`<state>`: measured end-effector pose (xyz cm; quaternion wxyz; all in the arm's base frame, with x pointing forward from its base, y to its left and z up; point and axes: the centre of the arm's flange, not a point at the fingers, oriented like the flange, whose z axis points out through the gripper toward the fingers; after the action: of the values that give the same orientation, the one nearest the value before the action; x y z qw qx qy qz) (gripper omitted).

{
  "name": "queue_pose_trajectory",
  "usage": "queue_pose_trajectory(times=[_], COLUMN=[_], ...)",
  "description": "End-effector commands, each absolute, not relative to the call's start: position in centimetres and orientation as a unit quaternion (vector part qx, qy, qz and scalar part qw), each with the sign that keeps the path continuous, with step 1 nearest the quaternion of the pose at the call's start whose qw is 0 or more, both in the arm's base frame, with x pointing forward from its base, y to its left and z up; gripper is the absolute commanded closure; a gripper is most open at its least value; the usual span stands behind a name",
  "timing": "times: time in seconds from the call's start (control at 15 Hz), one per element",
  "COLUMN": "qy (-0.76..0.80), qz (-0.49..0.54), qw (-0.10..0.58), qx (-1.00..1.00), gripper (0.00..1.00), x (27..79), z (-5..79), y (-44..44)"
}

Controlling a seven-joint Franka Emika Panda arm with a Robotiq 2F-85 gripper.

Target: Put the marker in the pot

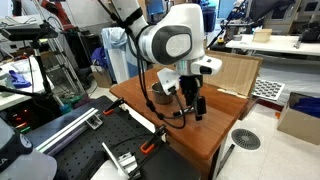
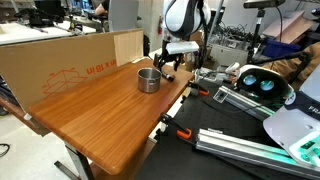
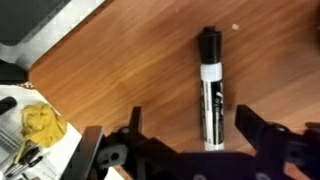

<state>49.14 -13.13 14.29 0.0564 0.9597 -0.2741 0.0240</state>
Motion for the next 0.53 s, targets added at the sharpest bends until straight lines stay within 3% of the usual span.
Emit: queue_pose_trajectory(times=[0.0,0.47], qy=[-0.281,-0.285], qz=[0.039,0.056], qw=[0.053,0.025], qx=[0.958,0.956], gripper=[0.26,0.80], x=[49.8,51.0], z=[13.5,15.2], y=[-12.9,-12.2])
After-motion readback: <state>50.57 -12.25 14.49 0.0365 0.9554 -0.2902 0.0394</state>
